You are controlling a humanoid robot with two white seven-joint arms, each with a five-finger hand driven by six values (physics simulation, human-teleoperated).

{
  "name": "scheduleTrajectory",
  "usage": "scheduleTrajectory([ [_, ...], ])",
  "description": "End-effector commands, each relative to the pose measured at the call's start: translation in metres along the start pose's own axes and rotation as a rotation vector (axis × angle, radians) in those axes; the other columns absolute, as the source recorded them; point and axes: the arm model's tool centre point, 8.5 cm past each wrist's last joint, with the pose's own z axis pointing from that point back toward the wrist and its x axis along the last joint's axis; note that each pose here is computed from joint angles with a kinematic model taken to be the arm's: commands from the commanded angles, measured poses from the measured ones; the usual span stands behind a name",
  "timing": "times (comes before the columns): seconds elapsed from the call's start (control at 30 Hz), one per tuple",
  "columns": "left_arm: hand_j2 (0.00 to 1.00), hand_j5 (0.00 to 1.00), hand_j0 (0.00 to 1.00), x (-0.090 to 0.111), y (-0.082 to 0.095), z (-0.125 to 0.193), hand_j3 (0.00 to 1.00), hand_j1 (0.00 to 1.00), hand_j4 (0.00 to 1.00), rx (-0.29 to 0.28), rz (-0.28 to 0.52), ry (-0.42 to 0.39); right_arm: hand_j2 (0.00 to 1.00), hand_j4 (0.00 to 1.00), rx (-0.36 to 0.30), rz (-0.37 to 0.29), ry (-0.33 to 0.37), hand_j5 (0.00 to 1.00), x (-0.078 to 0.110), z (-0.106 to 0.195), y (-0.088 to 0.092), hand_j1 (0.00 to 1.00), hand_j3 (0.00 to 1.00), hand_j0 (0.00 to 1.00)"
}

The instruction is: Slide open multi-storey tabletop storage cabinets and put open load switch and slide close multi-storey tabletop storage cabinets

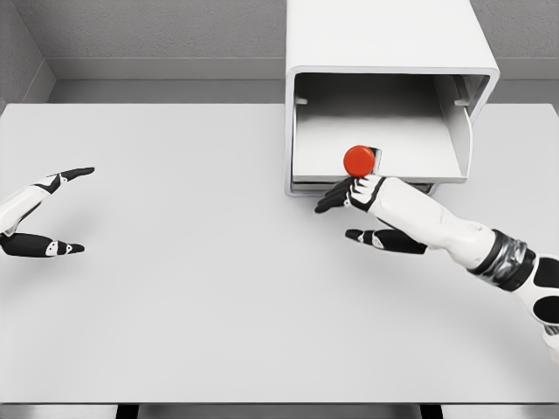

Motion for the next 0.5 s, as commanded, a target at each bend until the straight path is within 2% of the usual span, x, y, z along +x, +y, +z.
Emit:
scheduleTrajectory([
  [0.0, 1.00, 1.00, 1.00, 0.000, 0.001, 0.000, 1.00, 1.00, 1.00, 0.005, 0.006, -0.002, 0.73, 0.73, -0.002, 0.000, 0.004, 0.73, -0.001, 0.001, -0.002, 0.73, 0.73, 0.73],
  [0.2, 1.00, 1.00, 1.00, 0.000, 0.000, 0.000, 1.00, 1.00, 1.00, 0.004, 0.007, -0.001, 0.73, 0.73, 0.001, 0.024, 0.012, 0.73, -0.005, 0.000, -0.006, 0.73, 0.73, 0.73],
  [0.3, 1.00, 1.00, 1.00, 0.000, -0.001, -0.001, 1.00, 1.00, 1.00, 0.008, 0.011, -0.004, 0.73, 0.73, -0.001, 0.058, 0.007, 0.73, -0.007, -0.005, -0.017, 0.73, 0.73, 0.73],
  [0.43, 1.00, 1.00, 1.00, 0.000, -0.001, -0.001, 1.00, 1.00, 1.00, 0.007, 0.010, -0.004, 0.73, 0.73, -0.018, 0.084, 0.064, 0.73, -0.035, -0.009, -0.035, 0.73, 0.73, 0.73],
  [0.47, 1.00, 1.00, 1.00, 0.000, -0.001, -0.001, 1.00, 1.00, 1.00, 0.007, 0.010, -0.004, 0.73, 0.73, -0.011, 0.079, 0.058, 0.73, -0.035, -0.013, -0.032, 0.73, 0.73, 0.73],
])
